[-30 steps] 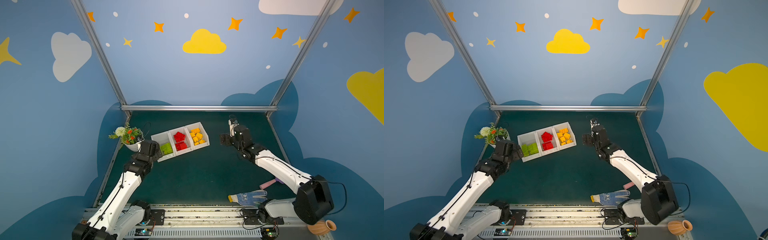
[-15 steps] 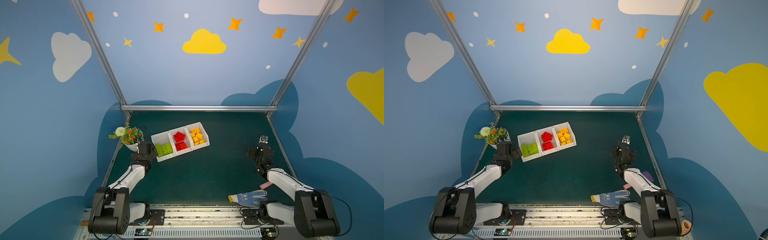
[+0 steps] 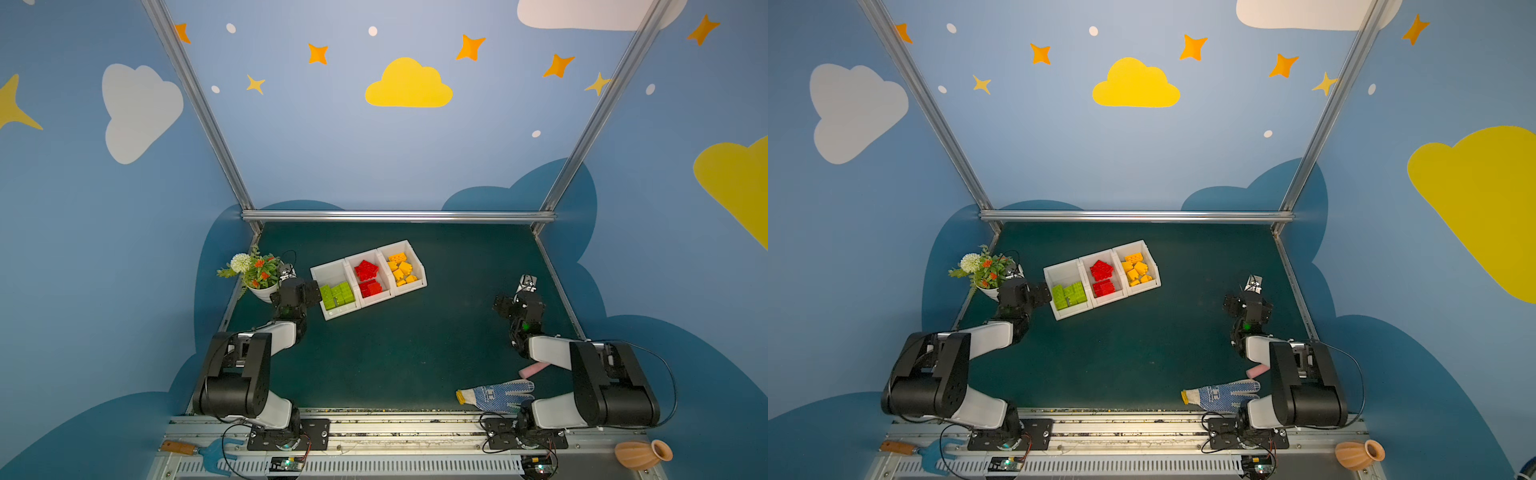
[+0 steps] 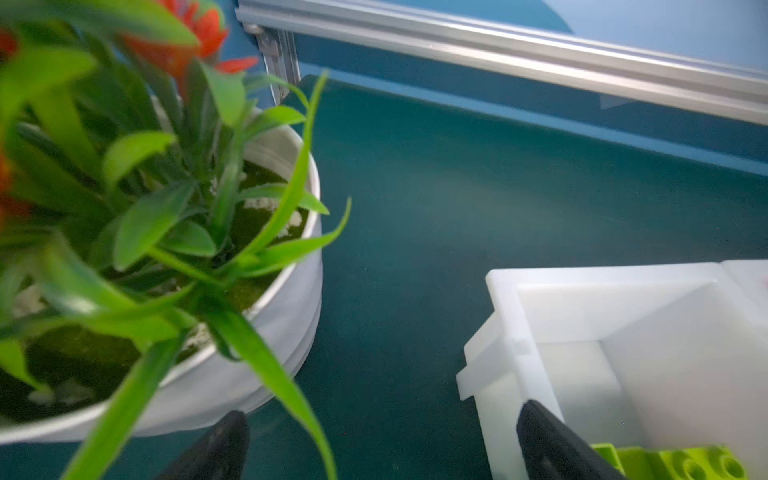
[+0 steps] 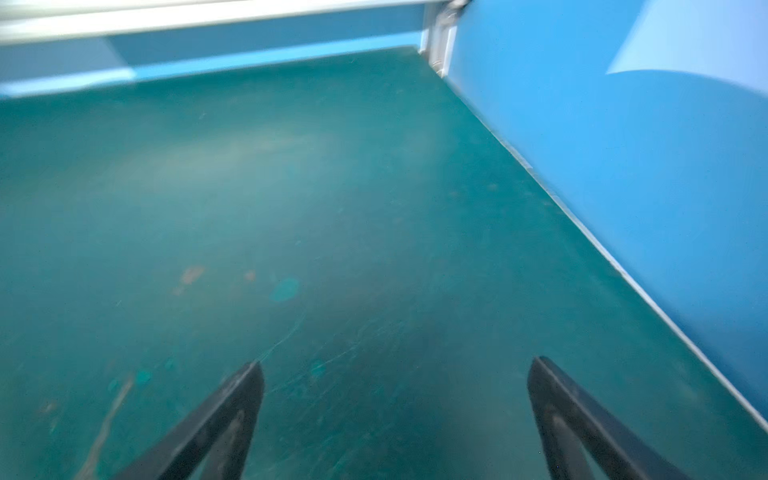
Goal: Sort the legos into containers by color
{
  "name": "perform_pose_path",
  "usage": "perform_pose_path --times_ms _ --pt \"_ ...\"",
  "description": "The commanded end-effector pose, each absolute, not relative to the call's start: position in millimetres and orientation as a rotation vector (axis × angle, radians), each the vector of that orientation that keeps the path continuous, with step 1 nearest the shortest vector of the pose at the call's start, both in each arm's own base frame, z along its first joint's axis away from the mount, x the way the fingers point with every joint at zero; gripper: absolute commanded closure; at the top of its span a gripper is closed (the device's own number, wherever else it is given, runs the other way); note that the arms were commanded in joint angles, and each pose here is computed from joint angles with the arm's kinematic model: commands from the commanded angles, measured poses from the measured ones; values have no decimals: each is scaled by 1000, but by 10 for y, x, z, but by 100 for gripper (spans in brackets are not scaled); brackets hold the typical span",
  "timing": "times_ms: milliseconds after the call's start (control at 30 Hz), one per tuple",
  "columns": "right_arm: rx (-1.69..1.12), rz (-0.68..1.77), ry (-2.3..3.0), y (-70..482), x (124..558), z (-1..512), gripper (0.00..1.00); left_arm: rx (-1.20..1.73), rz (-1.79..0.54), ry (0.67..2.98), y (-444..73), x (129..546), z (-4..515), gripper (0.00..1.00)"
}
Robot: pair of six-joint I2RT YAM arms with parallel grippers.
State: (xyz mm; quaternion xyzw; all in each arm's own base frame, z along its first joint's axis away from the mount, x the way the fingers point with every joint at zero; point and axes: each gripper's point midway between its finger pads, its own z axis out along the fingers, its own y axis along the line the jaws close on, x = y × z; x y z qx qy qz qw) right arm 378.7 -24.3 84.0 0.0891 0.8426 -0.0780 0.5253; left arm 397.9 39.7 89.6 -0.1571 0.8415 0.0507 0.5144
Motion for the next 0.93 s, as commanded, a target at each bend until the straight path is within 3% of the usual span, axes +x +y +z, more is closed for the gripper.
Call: perform_pose_path --times_ms 0,900 --pt "58 -108 2003 29 3954 947 3 -340 100 1981 355 3904 874 0" --pt "50 -88 1952 51 3926 906 3 -361 131 1944 381 3869 845 0"
